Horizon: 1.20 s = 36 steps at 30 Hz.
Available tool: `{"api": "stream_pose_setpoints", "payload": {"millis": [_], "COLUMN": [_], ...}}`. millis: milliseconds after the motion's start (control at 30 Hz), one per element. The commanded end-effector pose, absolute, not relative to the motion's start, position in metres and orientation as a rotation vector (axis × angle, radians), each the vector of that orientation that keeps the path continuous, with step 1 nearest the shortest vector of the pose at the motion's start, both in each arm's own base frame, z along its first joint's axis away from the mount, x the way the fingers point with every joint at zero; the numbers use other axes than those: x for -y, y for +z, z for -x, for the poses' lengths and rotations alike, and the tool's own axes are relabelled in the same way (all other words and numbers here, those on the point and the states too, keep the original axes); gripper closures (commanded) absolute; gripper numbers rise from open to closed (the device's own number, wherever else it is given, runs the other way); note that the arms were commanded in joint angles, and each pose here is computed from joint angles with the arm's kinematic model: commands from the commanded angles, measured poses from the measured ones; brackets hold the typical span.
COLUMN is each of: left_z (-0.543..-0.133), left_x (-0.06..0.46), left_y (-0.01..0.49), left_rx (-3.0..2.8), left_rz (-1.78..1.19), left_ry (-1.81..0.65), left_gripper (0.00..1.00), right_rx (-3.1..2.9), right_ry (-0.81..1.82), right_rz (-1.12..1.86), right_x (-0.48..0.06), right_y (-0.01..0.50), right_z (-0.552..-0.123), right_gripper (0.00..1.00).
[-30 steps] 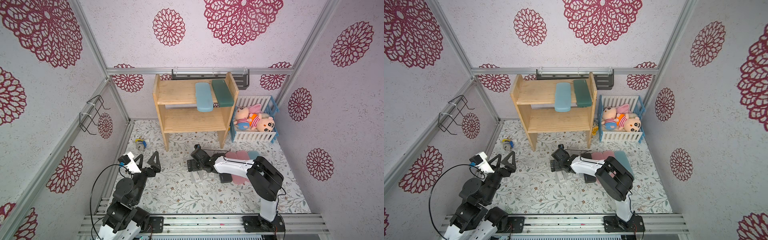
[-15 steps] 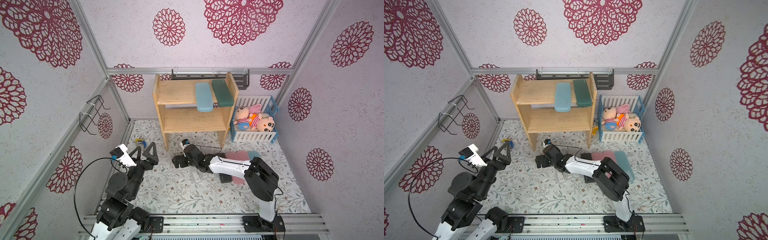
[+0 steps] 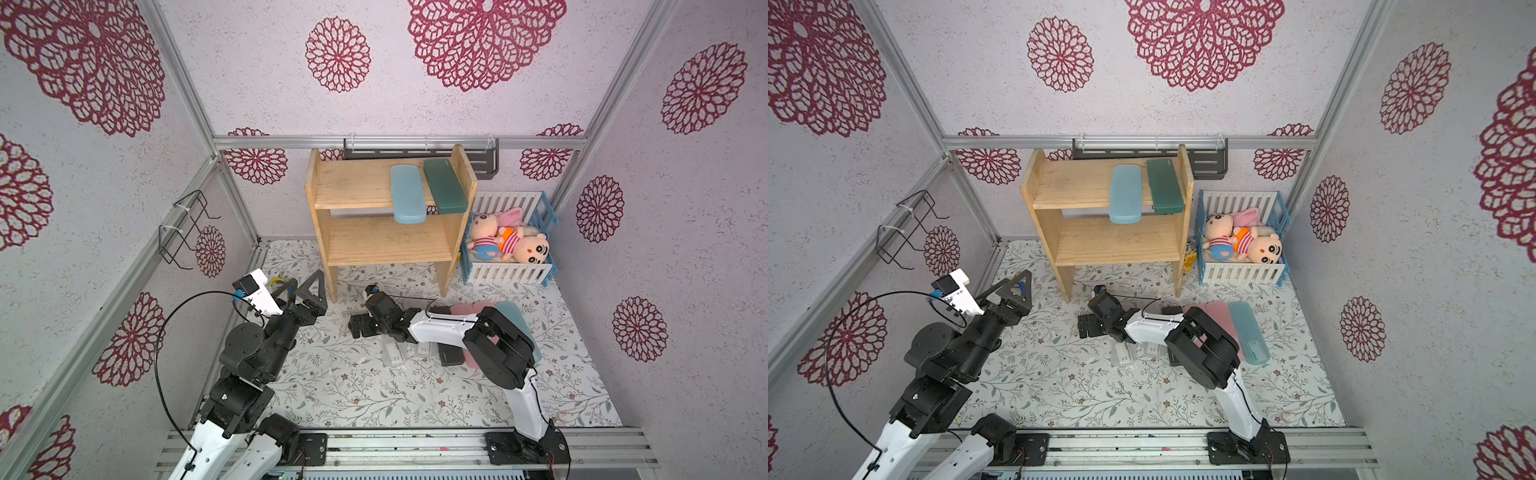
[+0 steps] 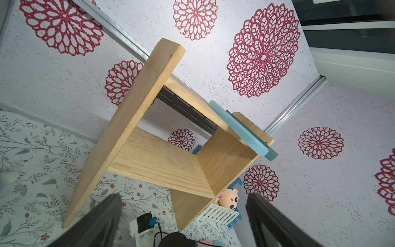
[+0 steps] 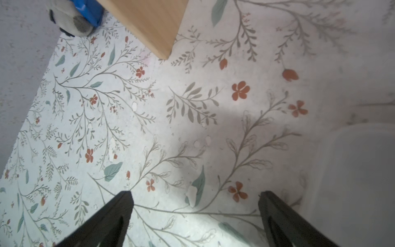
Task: Remove the pencil cases from the shelf
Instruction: Adjust the pencil case at the center of the board.
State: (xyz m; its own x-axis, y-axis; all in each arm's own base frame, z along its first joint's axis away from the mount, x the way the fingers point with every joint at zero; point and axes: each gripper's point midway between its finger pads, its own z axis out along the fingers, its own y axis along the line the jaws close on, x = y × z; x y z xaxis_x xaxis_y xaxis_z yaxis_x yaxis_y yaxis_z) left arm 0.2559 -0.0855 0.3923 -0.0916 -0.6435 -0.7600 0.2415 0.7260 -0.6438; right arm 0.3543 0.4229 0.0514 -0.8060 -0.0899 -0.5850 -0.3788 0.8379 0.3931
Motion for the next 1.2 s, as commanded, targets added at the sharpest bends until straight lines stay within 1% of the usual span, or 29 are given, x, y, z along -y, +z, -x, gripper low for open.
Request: {"api": "stream_pose_setpoints", "payload": {"millis": [0, 133, 267, 400, 533, 600, 800, 933, 1067, 1167], "left_z": [-0.254, -0.262, -0.277, -0.290, -0.302, -0.312, -0.342, -0.361, -0.377, -0.388], "left_x": [0.089, 0.100, 0.118, 0.140, 0.168, 0.184, 0.224, 0.250, 0.266, 0.275], "left_y": [0.403, 0.407, 0.412, 0.432, 0.458, 0.462, 0.473, 0.476, 0.475, 0.472], "left_rx": [-1.455, -1.442, -1.444, -1.422, -1.412, -1.436, -1.452, -1.487, -1.491, -1.490], "left_rz": [0.347, 0.368, 0.381, 0.350, 0.300, 0.297, 0.346, 0.349, 0.370, 0.385], "left_ry": [-0.814, -0.903, -1.006, -1.099, -1.166, -1.199, -1.419, -1.511, -1.573, -1.600], "left_gripper": [0.03, 0.03, 0.03, 0.03, 0.03, 0.03, 0.03, 0.03, 0.03, 0.01], "right_rx": [-2.454, -2.419, -2.331, -2.242, -2.129, -2.102, -2.103, -2.104, -2.098, -2.079], "right_ry": [0.629, 0.625, 0.681, 0.727, 0.730, 0.698, 0.622, 0.593, 0.570, 0.551], "right_rz": [0.296, 0.300, 0.304, 0.288, 0.228, 0.193, 0.081, 0.001, -0.053, -0.089], "right_x": [-0.404, -0.396, -0.396, -0.387, -0.357, -0.335, -0.261, -0.217, -0.186, -0.169], "right_y": [0.060, 0.075, 0.110, 0.150, 0.192, 0.203, 0.201, 0.194, 0.190, 0.197], "right_z": [-0.358, -0.357, -0.356, -0.351, -0.341, -0.336, -0.320, -0.307, -0.296, -0.297], "right_gripper": [0.01, 0.01, 0.01, 0.01, 0.01, 0.01, 0.01, 0.01, 0.01, 0.01]}}
